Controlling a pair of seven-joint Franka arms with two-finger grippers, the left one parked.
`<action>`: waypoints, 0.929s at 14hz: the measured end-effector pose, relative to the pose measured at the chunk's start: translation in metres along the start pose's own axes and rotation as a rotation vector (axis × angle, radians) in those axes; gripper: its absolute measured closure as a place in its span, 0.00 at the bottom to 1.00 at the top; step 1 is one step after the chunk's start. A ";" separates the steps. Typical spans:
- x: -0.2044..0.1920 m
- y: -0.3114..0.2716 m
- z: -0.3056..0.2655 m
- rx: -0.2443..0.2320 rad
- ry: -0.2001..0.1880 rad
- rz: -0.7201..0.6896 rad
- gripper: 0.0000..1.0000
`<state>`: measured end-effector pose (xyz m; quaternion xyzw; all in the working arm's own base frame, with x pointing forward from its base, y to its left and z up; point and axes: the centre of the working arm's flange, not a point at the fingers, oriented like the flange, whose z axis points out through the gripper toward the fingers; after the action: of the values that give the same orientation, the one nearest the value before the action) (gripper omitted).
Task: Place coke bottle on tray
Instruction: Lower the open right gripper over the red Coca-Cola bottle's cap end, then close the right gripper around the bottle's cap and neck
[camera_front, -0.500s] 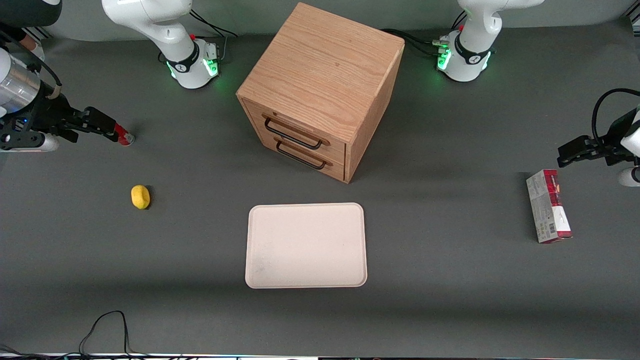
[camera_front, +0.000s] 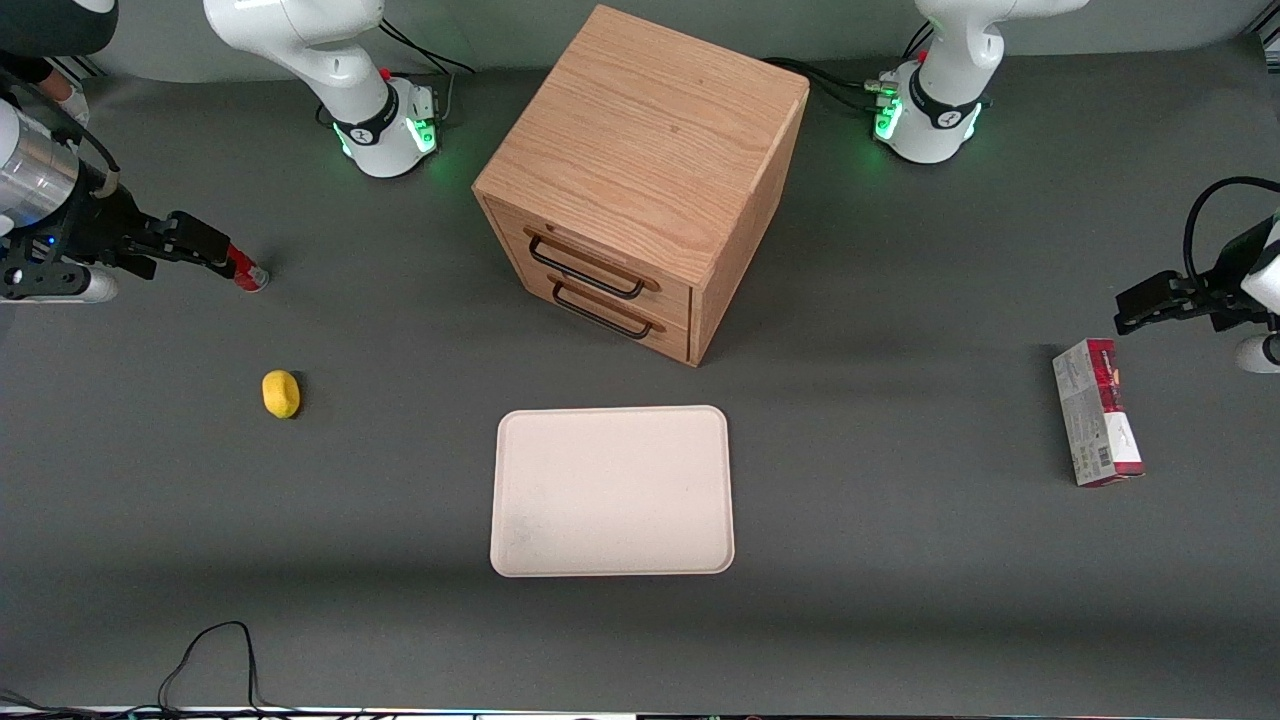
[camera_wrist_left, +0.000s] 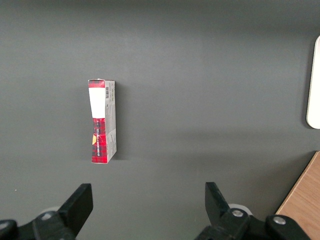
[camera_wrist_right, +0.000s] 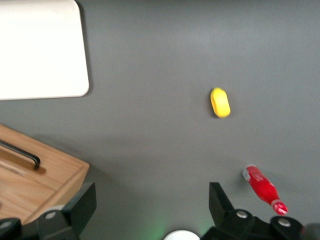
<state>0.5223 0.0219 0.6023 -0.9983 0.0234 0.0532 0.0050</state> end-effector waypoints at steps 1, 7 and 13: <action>-0.002 0.017 0.009 -0.012 -0.020 0.005 0.00; -0.088 0.161 0.105 -0.044 -0.031 -0.044 0.00; -0.170 0.256 0.234 -0.019 -0.010 -0.094 0.00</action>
<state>0.3167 -0.2234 0.3860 -0.9980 -0.0243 0.0583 -0.0018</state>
